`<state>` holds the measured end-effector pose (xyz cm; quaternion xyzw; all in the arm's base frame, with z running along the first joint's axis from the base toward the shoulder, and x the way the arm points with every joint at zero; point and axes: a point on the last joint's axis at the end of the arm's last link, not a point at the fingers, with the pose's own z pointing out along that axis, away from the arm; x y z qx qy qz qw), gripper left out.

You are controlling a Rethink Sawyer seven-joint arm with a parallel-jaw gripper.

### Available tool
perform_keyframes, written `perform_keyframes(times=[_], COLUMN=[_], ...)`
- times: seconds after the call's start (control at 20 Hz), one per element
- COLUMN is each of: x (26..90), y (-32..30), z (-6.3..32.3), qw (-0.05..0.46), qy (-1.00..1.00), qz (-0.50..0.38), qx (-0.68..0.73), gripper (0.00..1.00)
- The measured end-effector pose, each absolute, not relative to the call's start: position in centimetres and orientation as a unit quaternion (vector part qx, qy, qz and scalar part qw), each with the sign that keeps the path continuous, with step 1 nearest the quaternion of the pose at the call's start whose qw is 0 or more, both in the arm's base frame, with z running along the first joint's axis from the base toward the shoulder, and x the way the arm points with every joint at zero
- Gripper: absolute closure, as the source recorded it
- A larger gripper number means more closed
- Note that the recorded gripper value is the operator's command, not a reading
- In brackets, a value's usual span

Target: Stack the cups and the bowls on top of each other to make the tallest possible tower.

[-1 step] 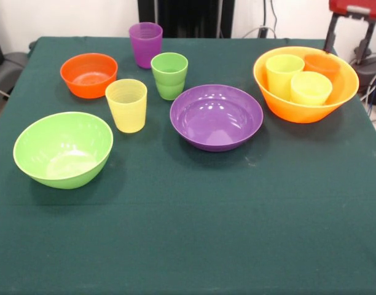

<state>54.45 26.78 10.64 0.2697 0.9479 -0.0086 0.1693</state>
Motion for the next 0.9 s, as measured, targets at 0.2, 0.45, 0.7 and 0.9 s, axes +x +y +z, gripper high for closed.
perform_keyframes(times=[0.2, 0.45, 0.7, 0.9], x=[54.6, 54.7, 54.7, 54.4], y=[26.8, 26.2, 24.6, 22.6], z=[13.3, 15.4, 16.3, 16.3], qw=[0.170, 0.173, 0.172, 0.164], qy=[0.946, 0.943, 0.938, 0.933], qz=[0.000, 0.009, 0.012, 0.010], qx=[0.276, 0.285, 0.302, 0.321], gripper=[0.00, 0.00, 0.00, 0.00])
